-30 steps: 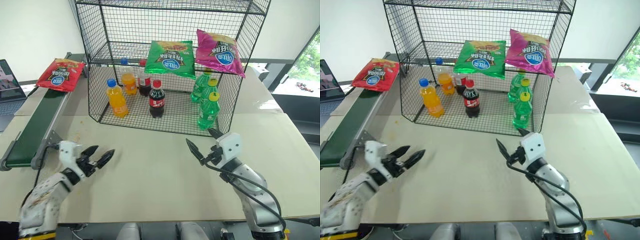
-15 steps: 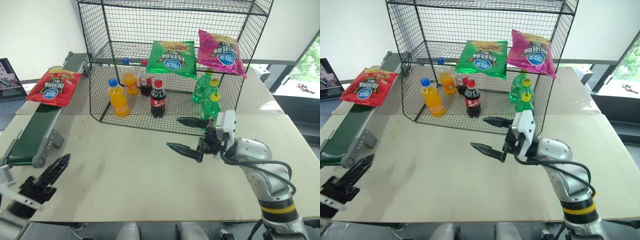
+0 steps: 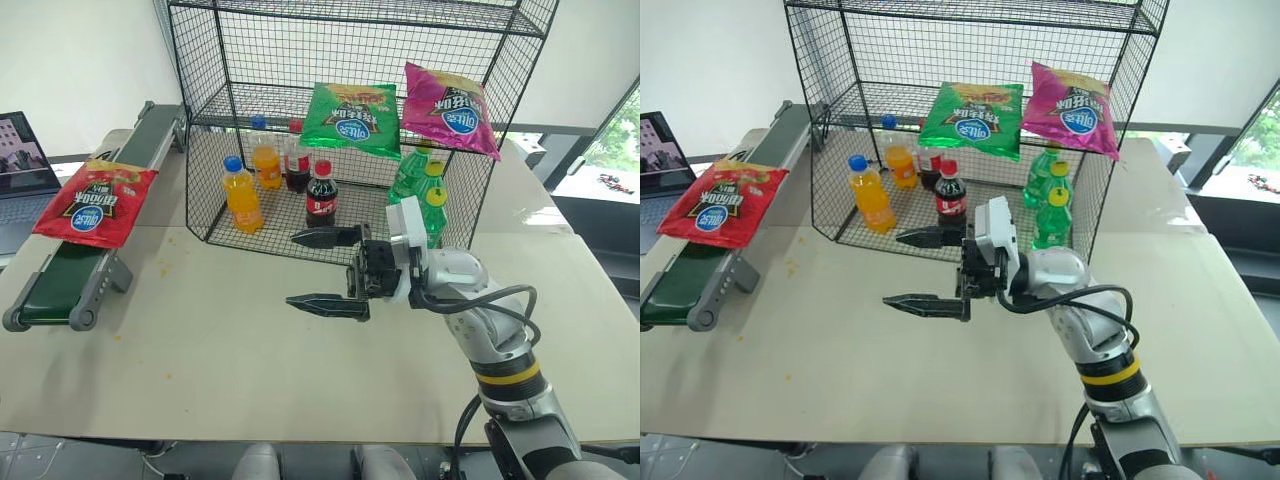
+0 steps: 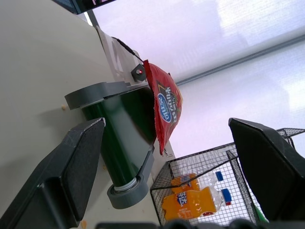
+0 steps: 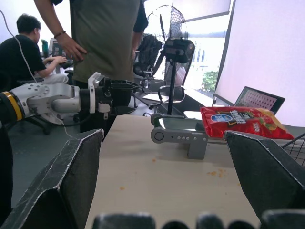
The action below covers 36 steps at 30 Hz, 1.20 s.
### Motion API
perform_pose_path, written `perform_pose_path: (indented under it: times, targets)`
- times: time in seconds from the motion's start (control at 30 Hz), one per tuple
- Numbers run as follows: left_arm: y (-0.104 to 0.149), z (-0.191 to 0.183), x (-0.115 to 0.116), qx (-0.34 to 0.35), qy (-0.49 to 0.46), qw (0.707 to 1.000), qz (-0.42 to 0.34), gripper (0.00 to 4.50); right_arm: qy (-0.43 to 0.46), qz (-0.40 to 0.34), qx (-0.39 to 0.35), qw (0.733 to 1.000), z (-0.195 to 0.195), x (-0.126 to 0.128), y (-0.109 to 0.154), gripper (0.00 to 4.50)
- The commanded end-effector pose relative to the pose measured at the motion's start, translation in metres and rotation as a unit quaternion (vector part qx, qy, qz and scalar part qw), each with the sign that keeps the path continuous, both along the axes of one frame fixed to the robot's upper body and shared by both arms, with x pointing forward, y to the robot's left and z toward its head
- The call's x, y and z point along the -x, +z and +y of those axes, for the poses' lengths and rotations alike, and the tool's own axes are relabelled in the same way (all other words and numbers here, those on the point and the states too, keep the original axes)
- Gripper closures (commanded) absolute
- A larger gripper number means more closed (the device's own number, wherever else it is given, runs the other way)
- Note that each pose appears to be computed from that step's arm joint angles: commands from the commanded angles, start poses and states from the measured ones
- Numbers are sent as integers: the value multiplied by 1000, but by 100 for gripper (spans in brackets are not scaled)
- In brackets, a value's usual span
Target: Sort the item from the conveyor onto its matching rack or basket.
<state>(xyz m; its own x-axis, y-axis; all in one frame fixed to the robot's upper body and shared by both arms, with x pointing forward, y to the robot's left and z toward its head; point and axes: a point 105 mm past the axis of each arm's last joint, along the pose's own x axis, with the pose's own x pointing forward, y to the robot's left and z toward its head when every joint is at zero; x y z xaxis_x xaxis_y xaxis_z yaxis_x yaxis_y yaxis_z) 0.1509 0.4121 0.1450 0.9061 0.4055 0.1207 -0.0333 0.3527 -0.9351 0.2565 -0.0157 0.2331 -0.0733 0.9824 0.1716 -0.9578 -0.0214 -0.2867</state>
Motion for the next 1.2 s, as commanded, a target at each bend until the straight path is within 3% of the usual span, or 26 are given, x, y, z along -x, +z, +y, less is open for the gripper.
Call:
perform_pose_path:
  times: [0.03, 1.03, 1.13, 1.17, 1.2]
  targets:
    - [4, -7, -6, 10, -29, 1000, -2, 5, 9, -19, -5, 1000, 1, 2, 10, 0]
    - [2, -13, -27, -17, -82, 996, 35, 5, 38, -13, -24, 999, -3, 12, 24, 0]
    - [1, -19, -29, -22, -94, 995, 32, 113, 34, -13, -26, 999, -3, 11, 25, 0]
    - [1, -20, -29, -22, -95, 995, 31, 169, 33, -13, -26, 999, -3, 10, 25, 0]
    - [1, -20, -30, -22, -95, 995, 32, 190, 32, -13, -26, 999, -3, 10, 25, 0]
